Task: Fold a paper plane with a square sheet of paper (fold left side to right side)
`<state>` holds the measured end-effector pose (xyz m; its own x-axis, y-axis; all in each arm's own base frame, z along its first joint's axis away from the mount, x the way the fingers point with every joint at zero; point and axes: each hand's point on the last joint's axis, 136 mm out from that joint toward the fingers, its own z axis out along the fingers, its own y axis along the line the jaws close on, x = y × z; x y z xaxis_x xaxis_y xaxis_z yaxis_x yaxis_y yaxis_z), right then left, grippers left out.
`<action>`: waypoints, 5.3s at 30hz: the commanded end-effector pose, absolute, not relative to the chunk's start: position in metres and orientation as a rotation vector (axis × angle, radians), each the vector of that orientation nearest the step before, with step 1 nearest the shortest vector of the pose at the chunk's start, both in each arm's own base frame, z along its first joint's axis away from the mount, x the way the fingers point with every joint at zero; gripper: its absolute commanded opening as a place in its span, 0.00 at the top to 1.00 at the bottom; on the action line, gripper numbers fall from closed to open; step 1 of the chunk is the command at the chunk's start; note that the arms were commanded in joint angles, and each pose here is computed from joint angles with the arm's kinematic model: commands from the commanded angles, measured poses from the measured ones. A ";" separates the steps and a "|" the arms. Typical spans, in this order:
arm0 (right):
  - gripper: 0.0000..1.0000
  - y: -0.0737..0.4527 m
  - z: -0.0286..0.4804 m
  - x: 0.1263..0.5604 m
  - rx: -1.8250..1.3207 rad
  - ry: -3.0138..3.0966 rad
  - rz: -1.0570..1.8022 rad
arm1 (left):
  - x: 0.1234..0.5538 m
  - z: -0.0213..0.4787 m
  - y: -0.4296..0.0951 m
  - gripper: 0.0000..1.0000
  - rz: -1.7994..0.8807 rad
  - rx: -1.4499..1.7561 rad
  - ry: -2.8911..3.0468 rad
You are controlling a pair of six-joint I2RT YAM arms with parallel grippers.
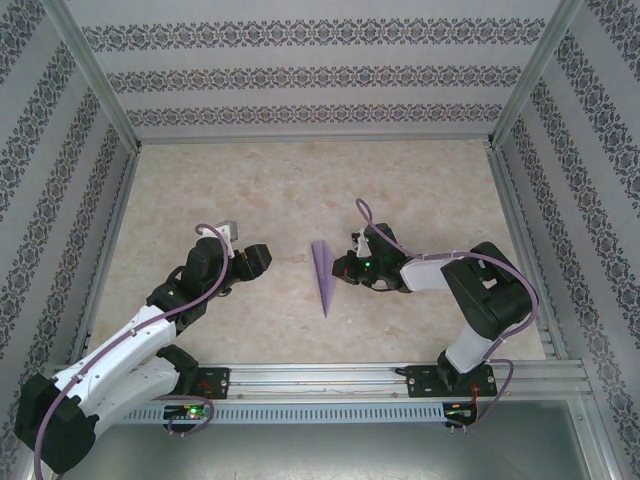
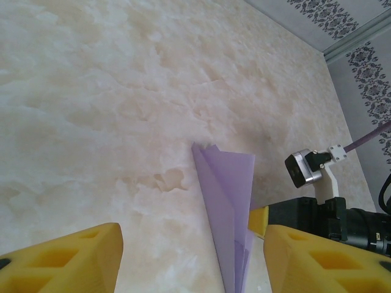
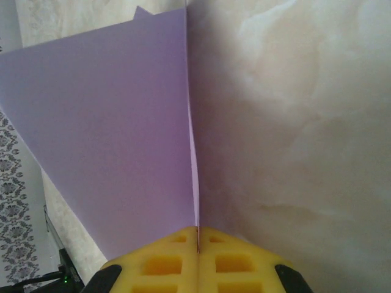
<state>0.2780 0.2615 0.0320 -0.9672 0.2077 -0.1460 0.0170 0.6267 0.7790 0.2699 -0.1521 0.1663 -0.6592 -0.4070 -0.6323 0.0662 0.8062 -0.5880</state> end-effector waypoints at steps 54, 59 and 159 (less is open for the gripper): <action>0.64 0.287 0.042 0.248 -0.253 2.893 0.631 | 0.248 0.156 -0.115 0.28 -0.663 -0.284 2.167; 0.70 0.285 0.037 0.248 -0.246 2.907 0.600 | 0.247 0.154 -0.116 0.28 -0.667 -0.285 2.171; 0.72 0.182 0.008 0.409 0.029 3.002 0.087 | 0.230 0.172 -0.109 0.07 -0.629 -0.147 2.180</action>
<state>0.4106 0.1928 0.0154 -0.9893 0.0122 -0.1455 -0.0002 0.9964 0.0843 0.2265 -0.1121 0.1574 -0.6647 -0.3213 -0.6745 0.0919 0.8608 -0.5006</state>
